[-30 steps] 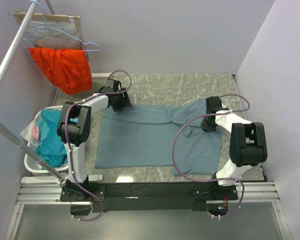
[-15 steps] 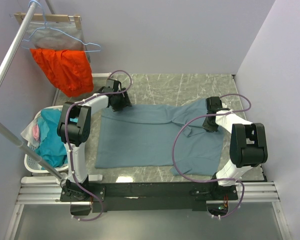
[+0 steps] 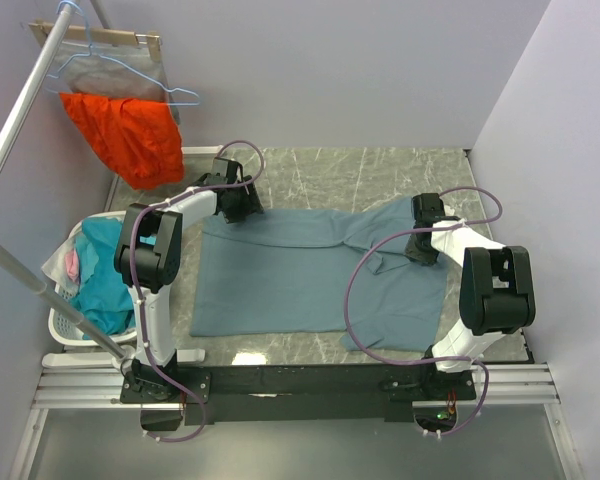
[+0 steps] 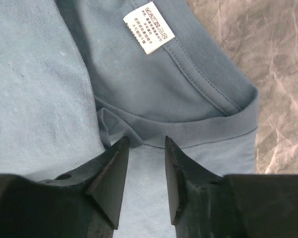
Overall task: Fold and stack the t-shirts
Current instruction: Fold the flattened tshirt in 1/3 of the way
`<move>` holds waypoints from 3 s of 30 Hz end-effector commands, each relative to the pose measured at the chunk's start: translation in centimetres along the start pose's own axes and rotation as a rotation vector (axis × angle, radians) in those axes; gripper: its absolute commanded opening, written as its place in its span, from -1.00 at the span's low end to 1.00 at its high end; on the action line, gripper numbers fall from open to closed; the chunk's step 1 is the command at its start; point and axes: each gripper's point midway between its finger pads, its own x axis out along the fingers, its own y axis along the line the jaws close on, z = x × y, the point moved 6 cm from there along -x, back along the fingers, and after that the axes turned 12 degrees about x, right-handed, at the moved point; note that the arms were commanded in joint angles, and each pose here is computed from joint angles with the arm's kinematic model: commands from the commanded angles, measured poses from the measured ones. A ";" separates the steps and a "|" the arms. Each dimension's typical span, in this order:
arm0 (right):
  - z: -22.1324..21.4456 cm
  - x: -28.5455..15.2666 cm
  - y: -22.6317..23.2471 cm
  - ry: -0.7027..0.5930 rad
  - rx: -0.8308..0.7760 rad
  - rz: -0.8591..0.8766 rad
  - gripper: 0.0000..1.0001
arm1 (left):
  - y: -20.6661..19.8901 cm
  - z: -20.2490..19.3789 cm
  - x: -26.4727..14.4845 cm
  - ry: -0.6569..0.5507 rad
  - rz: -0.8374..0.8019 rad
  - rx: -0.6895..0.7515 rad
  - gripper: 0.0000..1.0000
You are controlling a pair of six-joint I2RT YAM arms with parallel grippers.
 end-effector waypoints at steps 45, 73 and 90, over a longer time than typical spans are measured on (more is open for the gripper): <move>-0.2 -8.0 -0.5 -0.088 0.056 0.134 -1.00 | 1.3 -0.9 0.0 0.047 0.068 0.021 0.37; 7.6 -1.8 10.6 -0.050 -0.032 0.215 0.23 | 1.2 1.1 -5.7 -0.128 0.133 -0.022 0.46; 8.7 5.1 12.7 0.104 0.002 0.109 0.14 | 6.6 -1.9 -1.0 0.064 0.335 -0.051 0.46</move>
